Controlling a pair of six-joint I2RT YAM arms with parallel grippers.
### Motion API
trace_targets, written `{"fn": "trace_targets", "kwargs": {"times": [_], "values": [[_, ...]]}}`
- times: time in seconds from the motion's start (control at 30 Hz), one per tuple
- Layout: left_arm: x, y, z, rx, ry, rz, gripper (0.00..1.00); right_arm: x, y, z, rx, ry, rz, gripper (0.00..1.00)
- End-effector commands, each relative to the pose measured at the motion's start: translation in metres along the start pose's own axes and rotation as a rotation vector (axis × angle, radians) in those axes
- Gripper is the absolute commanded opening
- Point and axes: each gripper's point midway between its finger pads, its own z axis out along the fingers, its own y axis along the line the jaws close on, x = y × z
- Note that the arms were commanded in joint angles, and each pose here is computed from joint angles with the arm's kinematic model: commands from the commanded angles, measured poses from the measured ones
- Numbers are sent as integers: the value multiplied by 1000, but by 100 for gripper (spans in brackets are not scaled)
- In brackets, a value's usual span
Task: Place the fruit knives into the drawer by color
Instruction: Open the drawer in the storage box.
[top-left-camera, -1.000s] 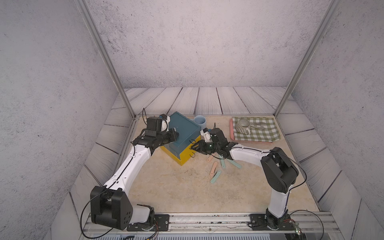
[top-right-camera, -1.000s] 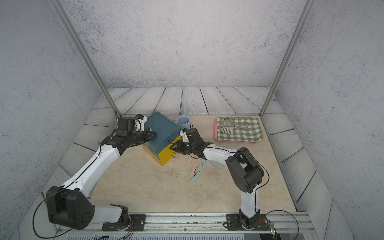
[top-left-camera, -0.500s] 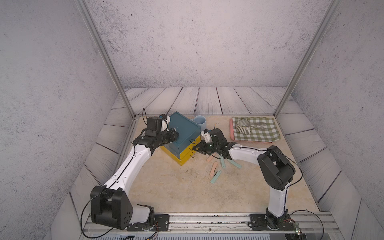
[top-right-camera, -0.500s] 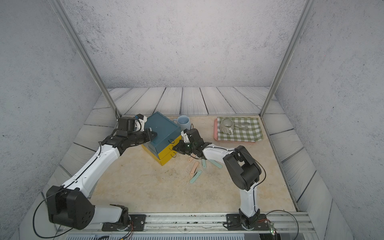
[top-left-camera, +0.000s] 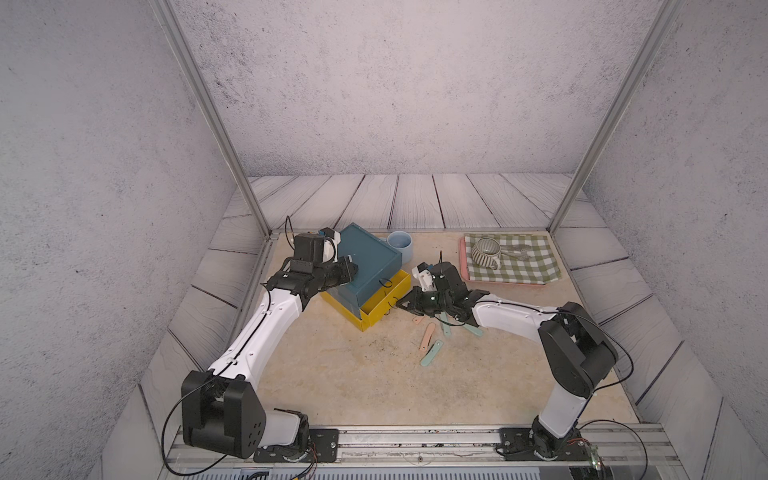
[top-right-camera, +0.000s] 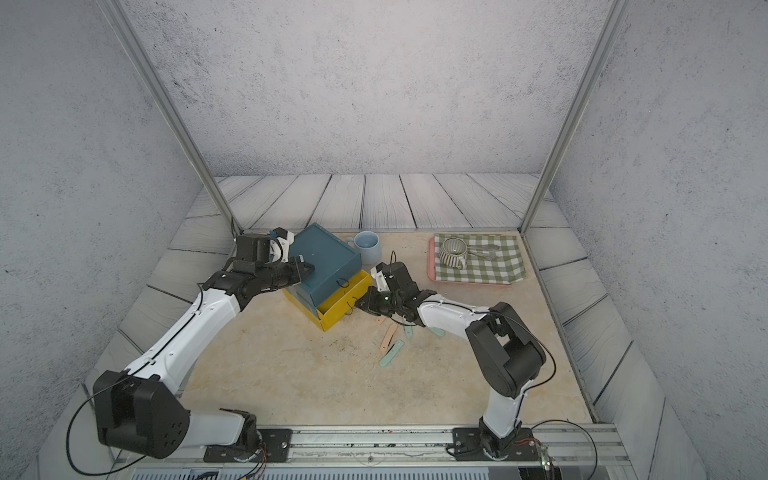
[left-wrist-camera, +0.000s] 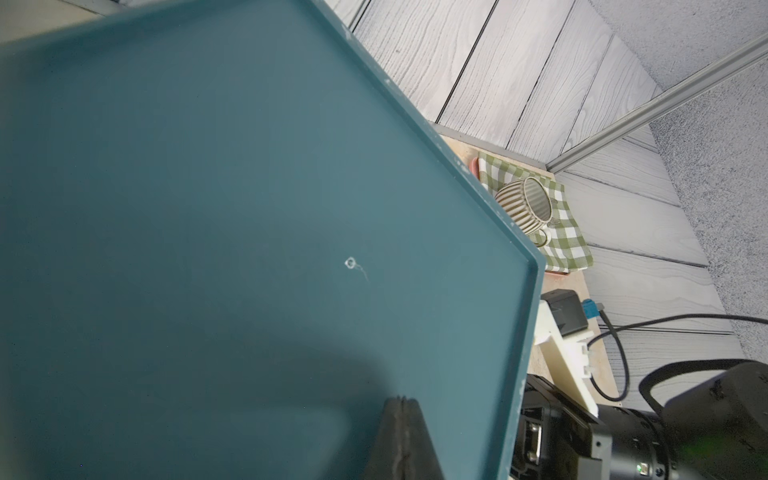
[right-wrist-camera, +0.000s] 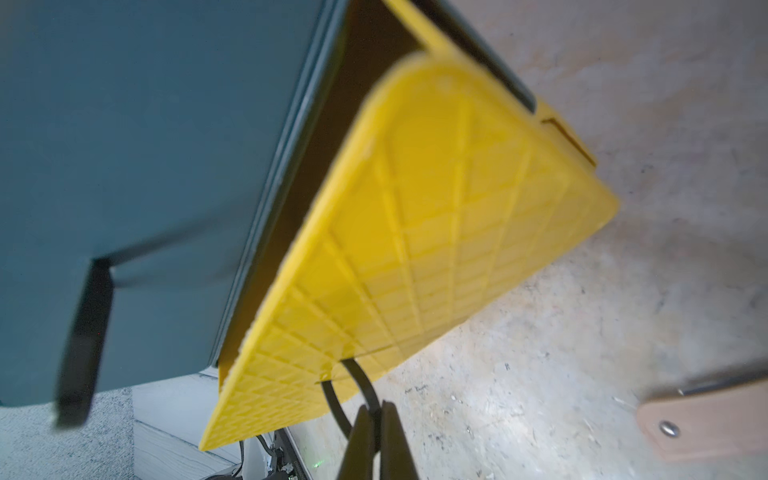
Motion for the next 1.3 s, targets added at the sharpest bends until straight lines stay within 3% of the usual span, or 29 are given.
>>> {"fn": "trace_targets", "kwargs": {"times": [0.0, 0.3, 0.6, 0.87, 1.07, 1.27], "values": [[47, 33, 12, -104, 164, -71, 0, 2, -5, -12, 38, -5, -27, 3], [47, 32, 11, -105, 164, -69, 0, 18, -27, -17, 90, 10, 11, 5], [47, 34, 12, -107, 166, -72, 0, 18, -28, -23, 121, 11, -4, 26], [47, 33, 13, -104, 165, -73, 0, 19, -21, -50, 173, -10, -71, 33], [45, 32, 13, -100, 161, -74, 0, 21, -26, -80, 277, -22, -134, 38], [45, 32, 12, -101, 159, -73, 0, 27, -76, -104, 475, 26, -109, 39]]}}
